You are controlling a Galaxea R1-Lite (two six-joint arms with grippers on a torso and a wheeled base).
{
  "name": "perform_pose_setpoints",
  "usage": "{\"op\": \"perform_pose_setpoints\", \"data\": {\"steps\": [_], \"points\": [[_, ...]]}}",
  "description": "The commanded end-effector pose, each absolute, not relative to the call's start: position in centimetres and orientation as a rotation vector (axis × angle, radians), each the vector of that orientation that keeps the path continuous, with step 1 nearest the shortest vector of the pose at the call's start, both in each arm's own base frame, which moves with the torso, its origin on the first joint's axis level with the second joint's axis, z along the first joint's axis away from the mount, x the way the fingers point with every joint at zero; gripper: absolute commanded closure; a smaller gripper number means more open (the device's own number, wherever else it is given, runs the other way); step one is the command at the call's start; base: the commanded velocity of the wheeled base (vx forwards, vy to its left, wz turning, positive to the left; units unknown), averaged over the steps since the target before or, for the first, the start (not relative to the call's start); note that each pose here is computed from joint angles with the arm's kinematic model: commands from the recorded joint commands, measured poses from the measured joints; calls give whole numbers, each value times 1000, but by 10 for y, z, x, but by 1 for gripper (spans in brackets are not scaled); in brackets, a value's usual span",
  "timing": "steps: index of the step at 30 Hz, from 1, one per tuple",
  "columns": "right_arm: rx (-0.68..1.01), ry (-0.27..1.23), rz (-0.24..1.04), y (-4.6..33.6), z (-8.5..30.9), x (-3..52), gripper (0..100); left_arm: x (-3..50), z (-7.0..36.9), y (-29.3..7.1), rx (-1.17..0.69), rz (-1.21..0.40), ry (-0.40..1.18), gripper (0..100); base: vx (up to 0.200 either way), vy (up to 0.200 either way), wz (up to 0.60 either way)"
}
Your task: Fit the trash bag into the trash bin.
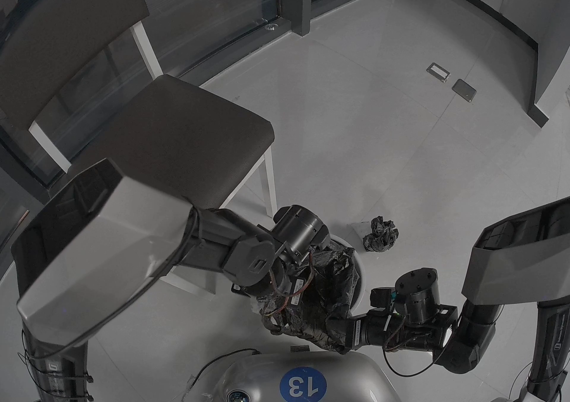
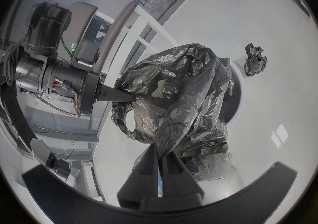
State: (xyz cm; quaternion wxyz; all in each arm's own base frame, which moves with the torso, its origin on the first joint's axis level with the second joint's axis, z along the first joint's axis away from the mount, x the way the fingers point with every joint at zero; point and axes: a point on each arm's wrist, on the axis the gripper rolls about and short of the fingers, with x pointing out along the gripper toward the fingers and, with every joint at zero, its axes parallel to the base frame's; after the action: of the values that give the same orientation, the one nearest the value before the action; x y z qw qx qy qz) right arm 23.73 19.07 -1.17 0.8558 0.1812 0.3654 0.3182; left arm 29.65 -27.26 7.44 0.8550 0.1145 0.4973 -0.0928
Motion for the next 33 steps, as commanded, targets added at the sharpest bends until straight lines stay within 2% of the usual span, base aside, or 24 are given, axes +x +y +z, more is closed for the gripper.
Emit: {"op": "perform_pose_setpoints", "data": {"steps": [1, 18, 33], "points": [[391, 757, 636, 187, -19, 252, 100, 315, 62, -279, 230, -179, 1041, 100, 0, 0, 0], [420, 621, 540, 170, -1, 311, 100, 340, 84, -294, 100, -129, 972, 100, 0, 0, 0], [379, 554, 461, 137, 1, 338, 100, 343, 96, -286, 59, -69, 970, 100, 0, 0, 0]]}}
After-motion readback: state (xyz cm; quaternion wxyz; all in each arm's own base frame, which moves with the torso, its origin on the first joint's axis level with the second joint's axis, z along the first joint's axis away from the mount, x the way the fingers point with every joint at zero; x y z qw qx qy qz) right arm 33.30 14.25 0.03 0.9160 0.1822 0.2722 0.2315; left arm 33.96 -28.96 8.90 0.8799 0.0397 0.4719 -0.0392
